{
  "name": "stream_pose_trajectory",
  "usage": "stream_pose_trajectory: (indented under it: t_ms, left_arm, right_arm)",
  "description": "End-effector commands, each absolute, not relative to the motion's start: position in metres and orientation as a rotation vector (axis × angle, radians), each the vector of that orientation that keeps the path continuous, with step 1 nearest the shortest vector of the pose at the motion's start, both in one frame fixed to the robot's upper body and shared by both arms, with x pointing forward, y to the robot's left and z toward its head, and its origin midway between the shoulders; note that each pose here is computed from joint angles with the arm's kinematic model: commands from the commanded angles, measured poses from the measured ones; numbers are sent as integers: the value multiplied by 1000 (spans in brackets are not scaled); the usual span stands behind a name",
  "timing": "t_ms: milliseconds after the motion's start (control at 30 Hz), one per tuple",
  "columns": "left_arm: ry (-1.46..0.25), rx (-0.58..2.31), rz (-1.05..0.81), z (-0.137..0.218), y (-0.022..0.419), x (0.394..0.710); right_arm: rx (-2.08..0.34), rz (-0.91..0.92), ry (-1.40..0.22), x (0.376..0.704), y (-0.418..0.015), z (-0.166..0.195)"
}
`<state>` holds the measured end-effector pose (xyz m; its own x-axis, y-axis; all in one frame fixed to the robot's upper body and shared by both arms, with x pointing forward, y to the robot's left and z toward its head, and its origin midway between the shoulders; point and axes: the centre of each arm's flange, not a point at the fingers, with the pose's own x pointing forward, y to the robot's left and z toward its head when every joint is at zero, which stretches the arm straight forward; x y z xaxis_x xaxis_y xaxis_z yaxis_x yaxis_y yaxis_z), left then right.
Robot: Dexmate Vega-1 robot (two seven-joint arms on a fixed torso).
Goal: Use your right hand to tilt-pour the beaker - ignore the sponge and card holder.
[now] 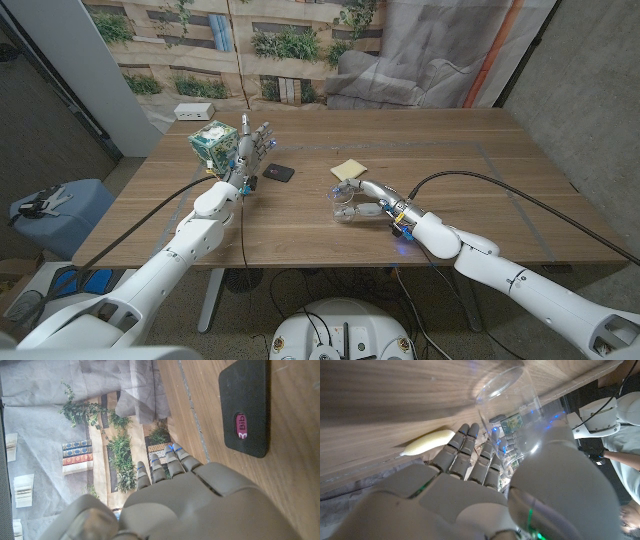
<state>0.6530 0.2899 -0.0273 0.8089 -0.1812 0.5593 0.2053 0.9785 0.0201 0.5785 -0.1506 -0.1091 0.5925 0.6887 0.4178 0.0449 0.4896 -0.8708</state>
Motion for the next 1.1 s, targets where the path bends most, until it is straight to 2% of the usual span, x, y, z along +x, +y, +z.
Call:
stream_pose_trajectory:
  t_ms: [33, 1100]
  left_arm:
    - [-594, -42, -207, -27, 290, 653]
    - [-594, -42, -207, -27, 290, 653]
  right_arm:
    - [-1009, 482, -851, 576, -152, -110]
    - [-1049, 560, -819, 576, -166, -107]
